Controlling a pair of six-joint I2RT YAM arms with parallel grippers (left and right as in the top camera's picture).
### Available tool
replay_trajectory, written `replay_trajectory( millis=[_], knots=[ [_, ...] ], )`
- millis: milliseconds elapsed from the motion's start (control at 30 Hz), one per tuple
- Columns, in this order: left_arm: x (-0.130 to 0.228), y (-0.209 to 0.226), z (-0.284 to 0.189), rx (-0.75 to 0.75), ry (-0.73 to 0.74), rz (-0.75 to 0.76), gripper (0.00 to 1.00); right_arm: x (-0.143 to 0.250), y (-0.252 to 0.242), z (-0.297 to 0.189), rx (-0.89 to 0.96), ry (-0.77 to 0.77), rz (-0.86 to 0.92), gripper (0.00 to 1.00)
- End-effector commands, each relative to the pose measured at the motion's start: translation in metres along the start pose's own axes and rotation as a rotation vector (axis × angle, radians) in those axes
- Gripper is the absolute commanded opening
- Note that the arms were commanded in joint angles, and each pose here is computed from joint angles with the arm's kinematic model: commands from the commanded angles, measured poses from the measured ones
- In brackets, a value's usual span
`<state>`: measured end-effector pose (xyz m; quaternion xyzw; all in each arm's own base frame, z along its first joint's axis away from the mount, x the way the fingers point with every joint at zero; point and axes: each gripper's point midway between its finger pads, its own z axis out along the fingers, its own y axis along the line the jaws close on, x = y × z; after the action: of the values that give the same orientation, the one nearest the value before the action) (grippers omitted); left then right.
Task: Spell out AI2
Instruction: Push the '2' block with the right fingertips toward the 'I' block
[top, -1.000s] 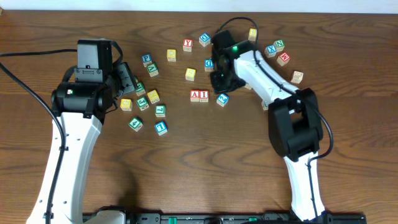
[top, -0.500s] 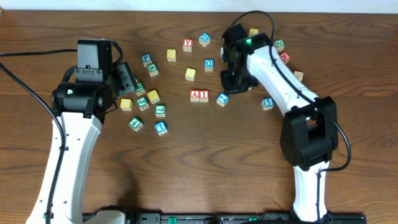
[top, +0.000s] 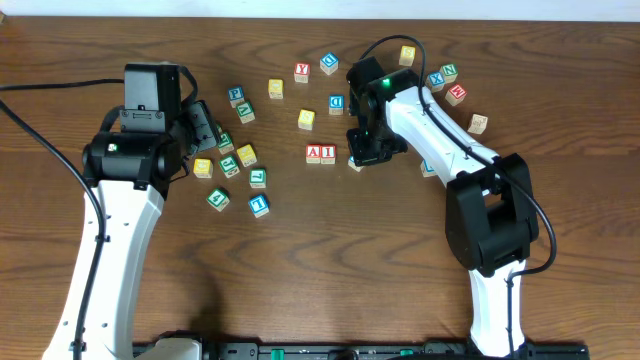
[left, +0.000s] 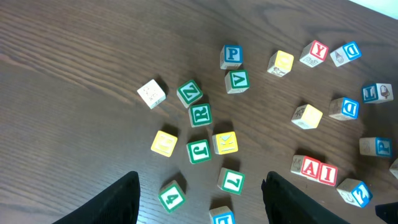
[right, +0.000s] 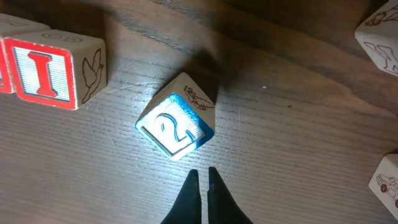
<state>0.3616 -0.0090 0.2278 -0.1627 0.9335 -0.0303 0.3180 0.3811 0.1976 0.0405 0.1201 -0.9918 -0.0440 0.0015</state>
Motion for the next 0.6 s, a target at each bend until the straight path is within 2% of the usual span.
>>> replay_trajectory(
  millis=[0, 567],
  knots=[
    [-0.0025, 0.0011, -0.0011, -0.003, -0.004, -0.008, 0.63, 0.0059, 0.0036, 0.0049, 0.018, 0.014, -0.032, 0.01],
    [-0.0023, 0.0012, -0.0011, -0.003, -0.004, -0.008, 0.63, 0.0088, 0.0065, 0.0057, 0.114, 0.007, -0.135, 0.01]
  ],
)
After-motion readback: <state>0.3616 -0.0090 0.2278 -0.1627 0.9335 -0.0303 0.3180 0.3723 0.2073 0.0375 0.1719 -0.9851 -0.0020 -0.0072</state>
